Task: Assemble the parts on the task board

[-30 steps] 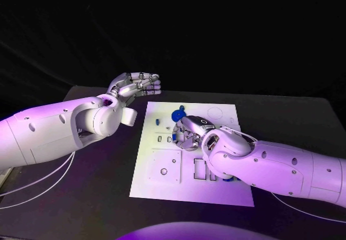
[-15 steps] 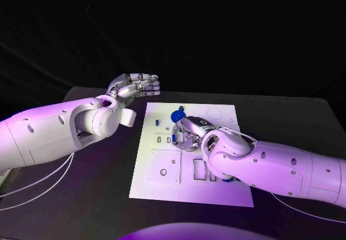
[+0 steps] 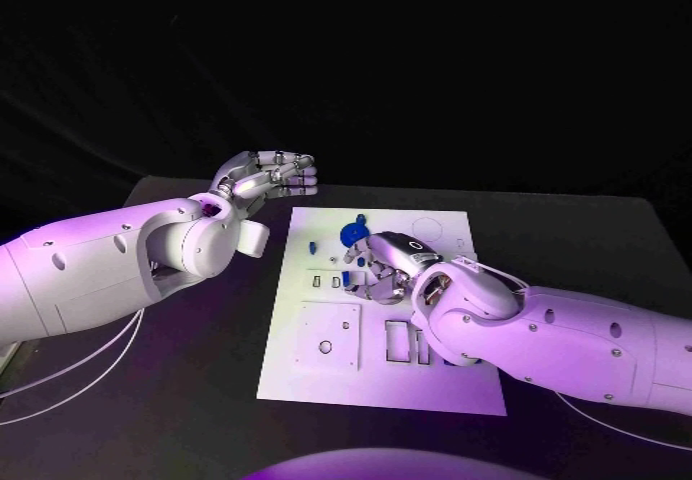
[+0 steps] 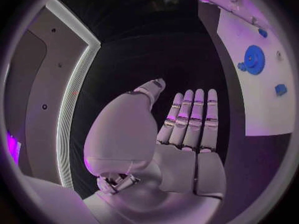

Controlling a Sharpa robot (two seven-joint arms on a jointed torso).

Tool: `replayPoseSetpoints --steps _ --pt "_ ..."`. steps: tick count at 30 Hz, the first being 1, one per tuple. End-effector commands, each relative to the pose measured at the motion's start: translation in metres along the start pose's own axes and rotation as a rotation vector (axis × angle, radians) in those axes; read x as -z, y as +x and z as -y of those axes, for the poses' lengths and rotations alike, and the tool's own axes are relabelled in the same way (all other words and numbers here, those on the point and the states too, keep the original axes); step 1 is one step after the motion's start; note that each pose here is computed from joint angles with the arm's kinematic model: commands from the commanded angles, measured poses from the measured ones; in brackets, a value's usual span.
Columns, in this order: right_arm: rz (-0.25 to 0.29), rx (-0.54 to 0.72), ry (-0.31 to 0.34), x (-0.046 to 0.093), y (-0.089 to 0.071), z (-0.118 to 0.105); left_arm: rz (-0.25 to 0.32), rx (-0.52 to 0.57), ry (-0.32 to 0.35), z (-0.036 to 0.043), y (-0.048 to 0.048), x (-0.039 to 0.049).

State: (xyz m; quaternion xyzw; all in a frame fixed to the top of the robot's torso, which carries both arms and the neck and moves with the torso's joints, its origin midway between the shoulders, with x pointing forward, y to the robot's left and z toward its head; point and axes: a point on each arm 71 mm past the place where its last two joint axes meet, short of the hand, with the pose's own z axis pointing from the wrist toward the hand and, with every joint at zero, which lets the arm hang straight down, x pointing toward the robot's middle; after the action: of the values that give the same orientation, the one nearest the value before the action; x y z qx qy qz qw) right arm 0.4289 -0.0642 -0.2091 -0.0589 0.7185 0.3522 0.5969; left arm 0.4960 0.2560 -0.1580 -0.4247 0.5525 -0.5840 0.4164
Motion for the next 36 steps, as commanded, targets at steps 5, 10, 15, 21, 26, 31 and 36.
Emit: replayPoseSetpoints --steps 5,10,15,21,26,31,36 --pt "0.084 -0.109 -0.053 0.018 -0.052 0.012 -0.100 -0.144 -0.097 -0.0077 0.0050 -0.0009" --pt "0.102 -0.095 -0.018 0.034 -0.088 0.028 -0.167 -0.232 -0.228 -0.0176 0.0086 -0.0001" --pt "0.128 -0.072 0.039 0.044 -0.110 0.049 -0.244 -0.300 -0.385 -0.0266 0.0163 0.0002" --pt "0.157 -0.056 0.101 0.052 -0.125 0.072 -0.330 -0.444 -0.549 -0.0262 0.0300 -0.0055" --pt "0.169 -0.050 0.128 0.054 -0.131 0.081 -0.383 -0.623 -0.604 -0.0222 0.0388 -0.0100" --pt "0.172 -0.046 0.149 0.055 -0.133 0.087 -0.412 -0.759 -0.632 -0.0202 0.0483 -0.0143" --pt "0.172 -0.042 0.165 0.054 -0.134 0.091 -0.441 -0.818 -0.679 -0.0220 0.0580 -0.0171"
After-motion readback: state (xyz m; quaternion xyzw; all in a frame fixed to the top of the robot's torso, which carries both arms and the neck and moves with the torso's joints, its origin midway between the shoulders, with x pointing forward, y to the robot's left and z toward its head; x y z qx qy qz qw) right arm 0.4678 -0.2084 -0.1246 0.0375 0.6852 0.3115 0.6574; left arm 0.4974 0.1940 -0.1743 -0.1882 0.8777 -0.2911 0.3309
